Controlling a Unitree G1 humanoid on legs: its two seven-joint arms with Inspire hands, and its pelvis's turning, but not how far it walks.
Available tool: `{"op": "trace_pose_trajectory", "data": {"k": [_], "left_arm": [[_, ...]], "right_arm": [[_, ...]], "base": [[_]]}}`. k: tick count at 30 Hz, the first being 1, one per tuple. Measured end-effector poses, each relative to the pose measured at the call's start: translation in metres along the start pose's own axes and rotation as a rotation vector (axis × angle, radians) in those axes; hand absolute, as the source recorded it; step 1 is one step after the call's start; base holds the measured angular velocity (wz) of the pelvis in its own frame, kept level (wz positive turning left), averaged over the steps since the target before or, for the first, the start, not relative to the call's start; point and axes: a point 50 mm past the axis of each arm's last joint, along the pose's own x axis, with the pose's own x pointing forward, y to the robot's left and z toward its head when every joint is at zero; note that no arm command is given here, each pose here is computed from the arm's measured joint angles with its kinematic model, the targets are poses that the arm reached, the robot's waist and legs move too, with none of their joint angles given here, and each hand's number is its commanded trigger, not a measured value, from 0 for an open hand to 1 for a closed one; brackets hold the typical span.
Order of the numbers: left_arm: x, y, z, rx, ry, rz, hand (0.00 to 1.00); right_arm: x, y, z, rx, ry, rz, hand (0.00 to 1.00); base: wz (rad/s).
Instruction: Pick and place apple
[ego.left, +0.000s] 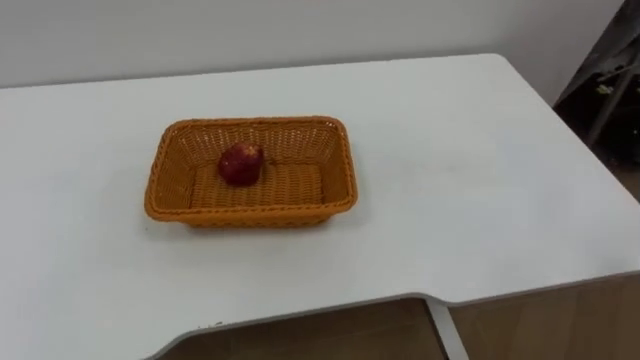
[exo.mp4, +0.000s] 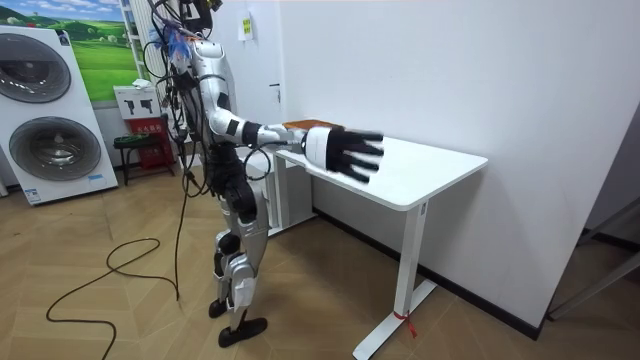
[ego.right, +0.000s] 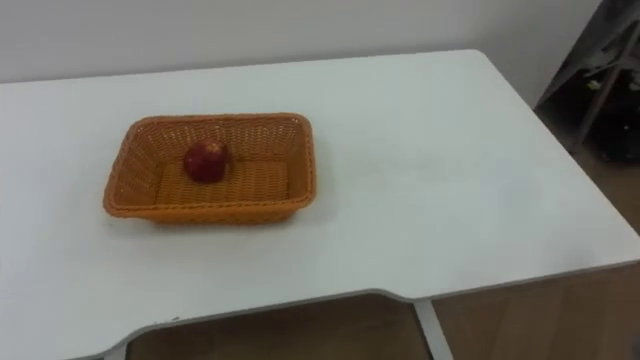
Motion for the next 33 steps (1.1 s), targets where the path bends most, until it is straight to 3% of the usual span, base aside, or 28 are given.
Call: {"op": "trace_pose_trajectory", "data": {"k": [6,15,20,25,30,33], "left_arm": [[-0.001,0.002,-0.003,-0.008,0.023,0.012,0.0],[-0.001,-0.002,0.001,-0.016,0.018,0.001,0.0],[-0.001,-0.004,0.0,-0.022,0.035,-0.008,0.0],[-0.001,-0.005,-0.002,-0.02,0.053,-0.011,0.0],[0.0,-0.01,0.004,-0.018,0.042,-0.024,0.0],[-0.001,-0.023,0.007,0.033,0.04,-0.072,0.0]], "right_arm": [[-0.013,-0.036,-0.072,-0.221,0.284,-0.027,0.0],[-0.074,-0.083,-0.161,-0.463,0.747,0.041,0.0],[-0.103,-0.098,-0.185,-0.604,0.918,0.257,0.0],[-0.122,-0.099,-0.194,-0.614,1.012,0.43,0.0],[-0.137,-0.087,-0.198,-0.715,0.995,0.703,0.0],[-0.147,-0.072,-0.197,-0.757,0.969,0.879,0.0]], "base": [[0.02],[-0.02],[-0.09],[0.09],[0.01],[0.03]]}}
